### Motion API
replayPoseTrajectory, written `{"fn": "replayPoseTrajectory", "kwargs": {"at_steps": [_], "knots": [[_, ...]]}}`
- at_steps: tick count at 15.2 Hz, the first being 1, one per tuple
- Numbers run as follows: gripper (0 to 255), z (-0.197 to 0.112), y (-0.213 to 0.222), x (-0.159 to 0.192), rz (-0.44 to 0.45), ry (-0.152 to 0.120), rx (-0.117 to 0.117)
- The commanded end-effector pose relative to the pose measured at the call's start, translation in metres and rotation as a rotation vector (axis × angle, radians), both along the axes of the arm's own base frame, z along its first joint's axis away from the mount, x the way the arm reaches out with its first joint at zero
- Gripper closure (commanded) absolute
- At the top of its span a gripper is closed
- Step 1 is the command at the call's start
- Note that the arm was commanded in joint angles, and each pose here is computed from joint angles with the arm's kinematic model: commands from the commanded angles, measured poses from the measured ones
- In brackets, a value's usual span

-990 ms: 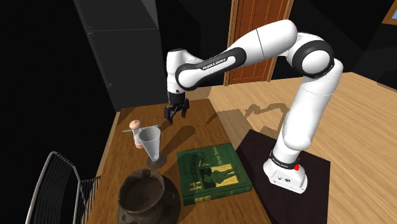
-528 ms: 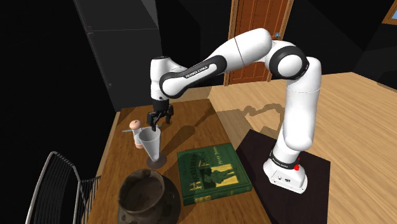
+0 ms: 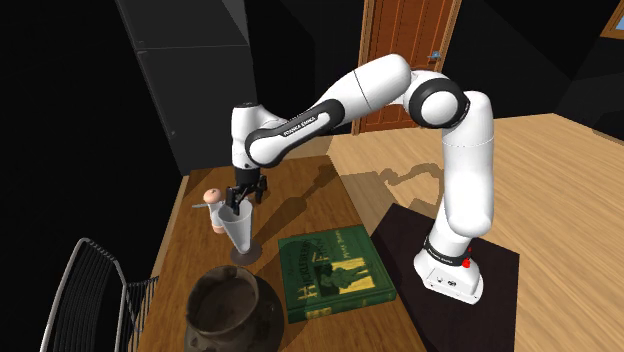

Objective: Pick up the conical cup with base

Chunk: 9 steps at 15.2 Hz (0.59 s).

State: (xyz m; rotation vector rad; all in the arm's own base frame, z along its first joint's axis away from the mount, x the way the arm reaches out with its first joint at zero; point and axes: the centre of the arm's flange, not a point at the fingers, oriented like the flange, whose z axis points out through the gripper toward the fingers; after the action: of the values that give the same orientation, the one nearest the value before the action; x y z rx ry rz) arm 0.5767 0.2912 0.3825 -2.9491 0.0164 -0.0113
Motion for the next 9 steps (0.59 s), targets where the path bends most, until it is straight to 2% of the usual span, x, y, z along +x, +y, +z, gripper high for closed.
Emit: {"fn": "replayPoseTrajectory", "kwargs": {"at_steps": [1,2,3,9], "knots": [[0,-0.0067,-0.0012,-0.0008,0.000,0.000,0.000],[0,-0.0067,-0.0012,-0.0007,0.000,0.000,0.000],[255,-0.0061,-0.0014,-0.0009,0.000,0.000,0.000],[255,-0.0060,-0.0017,-0.0009,0.000,0.000,0.000]]}}
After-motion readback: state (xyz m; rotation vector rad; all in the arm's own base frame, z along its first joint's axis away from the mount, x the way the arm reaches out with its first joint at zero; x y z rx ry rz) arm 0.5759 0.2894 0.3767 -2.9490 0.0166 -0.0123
